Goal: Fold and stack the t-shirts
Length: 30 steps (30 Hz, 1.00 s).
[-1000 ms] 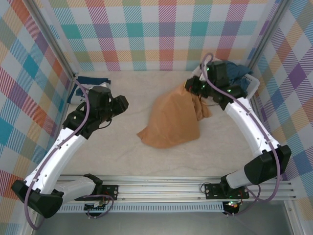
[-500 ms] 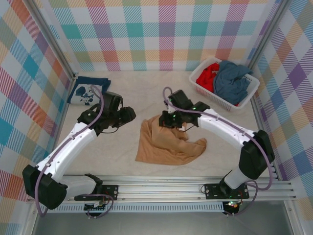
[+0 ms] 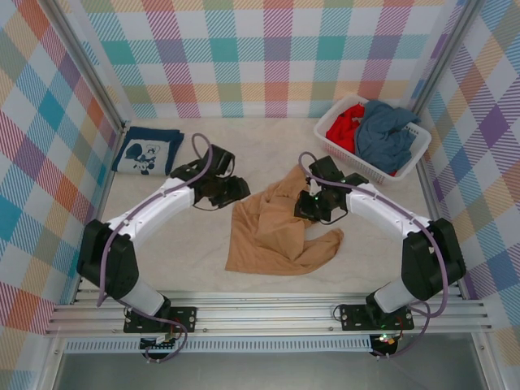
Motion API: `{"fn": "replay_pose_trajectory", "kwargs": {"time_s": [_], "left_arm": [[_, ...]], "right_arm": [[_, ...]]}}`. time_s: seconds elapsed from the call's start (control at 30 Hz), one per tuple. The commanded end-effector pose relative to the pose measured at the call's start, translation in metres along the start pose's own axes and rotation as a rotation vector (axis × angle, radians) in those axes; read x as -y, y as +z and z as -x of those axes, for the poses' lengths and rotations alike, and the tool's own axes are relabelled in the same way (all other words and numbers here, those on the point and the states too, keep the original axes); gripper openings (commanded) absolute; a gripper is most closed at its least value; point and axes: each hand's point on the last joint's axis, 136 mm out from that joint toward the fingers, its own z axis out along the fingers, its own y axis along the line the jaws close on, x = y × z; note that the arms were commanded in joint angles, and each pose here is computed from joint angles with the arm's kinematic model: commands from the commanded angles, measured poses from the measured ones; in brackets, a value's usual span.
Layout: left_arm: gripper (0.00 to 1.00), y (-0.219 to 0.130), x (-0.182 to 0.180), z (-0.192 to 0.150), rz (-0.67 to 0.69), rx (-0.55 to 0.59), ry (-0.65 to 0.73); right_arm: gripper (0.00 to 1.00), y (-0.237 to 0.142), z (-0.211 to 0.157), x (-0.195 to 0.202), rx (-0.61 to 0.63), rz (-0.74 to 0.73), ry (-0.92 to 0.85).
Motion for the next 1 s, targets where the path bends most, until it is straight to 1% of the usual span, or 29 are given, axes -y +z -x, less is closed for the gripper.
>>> {"fn": "replay_pose_trajectory", "kwargs": {"time_s": [0.0,0.07,0.13,0.2,0.27,0.33,0.4,0.43,0.47,0.5,0.57,0.63,0.67,0.7,0.77,0.83,0.9,0.97], "left_arm": [[0.47,-0.009,0.044,0.004,-0.065,0.024,0.086],[0.45,-0.011,0.05,0.009,-0.057,0.041,0.095],[0.43,-0.019,0.045,0.018,-0.004,0.084,0.091],[0.42,-0.038,0.032,0.033,0.083,0.164,0.082],[0.42,-0.061,0.019,0.046,0.136,0.241,0.059],[0.42,-0.082,0.008,0.055,0.162,0.303,0.031],[0.42,-0.1,-0.002,0.059,0.176,0.343,0.014],[0.42,-0.107,-0.005,0.06,0.176,0.356,0.008],[0.41,-0.112,-0.01,0.059,0.181,0.361,0.004],[0.41,-0.115,-0.014,0.058,0.188,0.363,0.001],[0.41,-0.122,-0.02,0.055,0.198,0.364,-0.008],[0.42,-0.124,-0.021,0.051,0.187,0.358,-0.008],[0.44,-0.123,-0.017,0.048,0.16,0.348,0.001],[0.45,-0.12,-0.012,0.045,0.131,0.329,0.016],[0.46,-0.108,0.003,0.037,0.07,0.272,0.069],[0.48,-0.093,0.016,0.024,0.057,0.207,0.16],[0.49,-0.07,0.032,0.003,0.062,0.135,0.265],[0.51,-0.047,0.046,-0.016,0.064,0.076,0.341]], "right_arm": [[0.0,0.001,-0.005,-0.041,-0.052,0.112,-0.088],[0.0,0.006,-0.009,-0.055,-0.061,0.129,-0.113],[0.0,0.015,-0.013,-0.07,-0.064,0.153,-0.13],[0.0,0.028,-0.013,-0.088,-0.077,0.174,-0.146],[0.0,0.043,-0.011,-0.11,-0.108,0.196,-0.168],[0.0,0.063,-0.012,-0.133,-0.14,0.21,-0.198],[0.0,0.088,-0.02,-0.161,-0.202,0.247,-0.231],[0.06,0.099,-0.025,-0.17,-0.235,0.257,-0.238],[0.13,0.111,-0.026,-0.177,-0.267,0.264,-0.23],[0.23,0.12,-0.027,-0.181,-0.291,0.269,-0.214],[0.42,0.122,-0.022,-0.185,-0.284,0.266,-0.195],[0.53,0.11,-0.017,-0.179,-0.236,0.222,-0.206],[0.57,0.098,-0.013,-0.175,-0.205,0.209,-0.21],[0.6,0.084,-0.01,-0.171,-0.173,0.206,-0.211],[0.62,0.056,-0.004,-0.155,-0.111,0.188,-0.19],[0.62,0.027,0.0,-0.123,-0.039,0.138,-0.134],[0.63,0.0,0.0,-0.068,0.04,0.061,-0.008],[0.57,-0.022,-0.008,-0.012,0.095,0.019,0.146]]}}
